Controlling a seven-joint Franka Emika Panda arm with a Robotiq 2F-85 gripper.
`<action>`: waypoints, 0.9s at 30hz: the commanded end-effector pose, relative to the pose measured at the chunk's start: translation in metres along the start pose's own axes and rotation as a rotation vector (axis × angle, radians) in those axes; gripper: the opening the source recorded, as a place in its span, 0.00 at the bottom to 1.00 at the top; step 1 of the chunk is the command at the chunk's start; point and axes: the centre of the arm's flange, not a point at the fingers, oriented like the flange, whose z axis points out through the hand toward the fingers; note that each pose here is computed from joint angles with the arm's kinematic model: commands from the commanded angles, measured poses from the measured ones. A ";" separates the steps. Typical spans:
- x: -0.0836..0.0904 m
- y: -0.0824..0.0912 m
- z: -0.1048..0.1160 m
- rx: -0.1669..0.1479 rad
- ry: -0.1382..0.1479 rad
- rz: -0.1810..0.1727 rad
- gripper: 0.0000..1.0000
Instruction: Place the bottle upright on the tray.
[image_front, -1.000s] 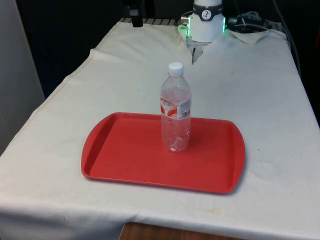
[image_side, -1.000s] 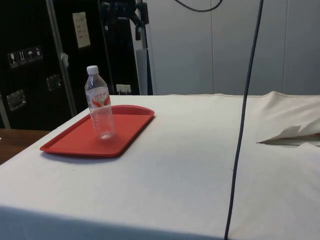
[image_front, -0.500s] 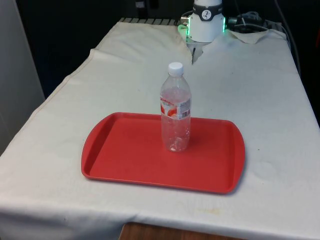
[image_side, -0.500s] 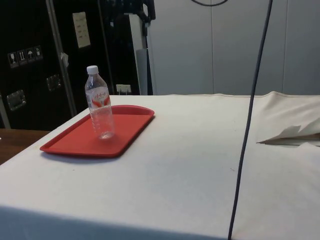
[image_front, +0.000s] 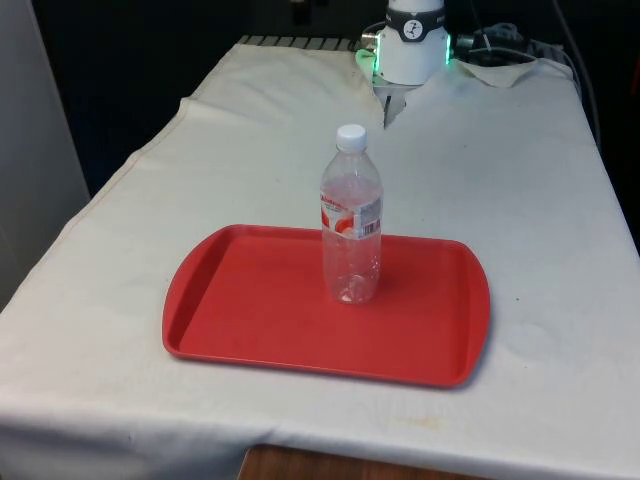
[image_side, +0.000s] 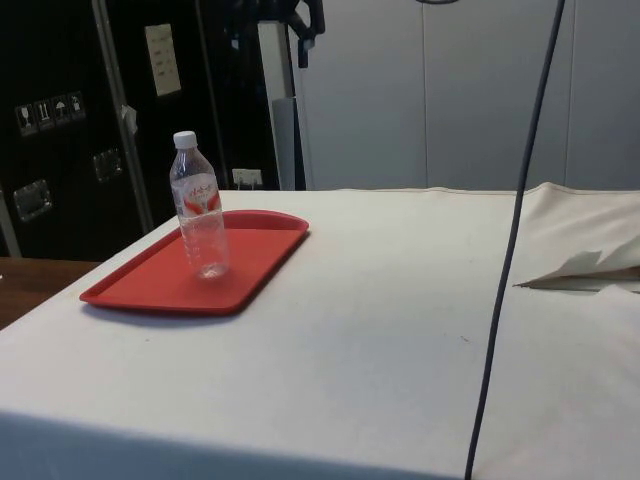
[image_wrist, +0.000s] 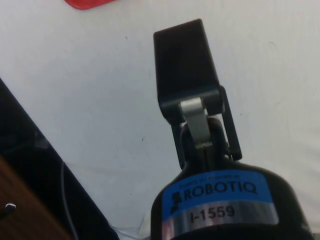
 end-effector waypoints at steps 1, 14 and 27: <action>0.001 -0.004 -0.002 -0.013 -0.016 -0.001 1.00; 0.010 -0.030 -0.004 -0.007 -0.005 -0.022 1.00; 0.017 -0.055 -0.006 0.000 0.013 -0.035 1.00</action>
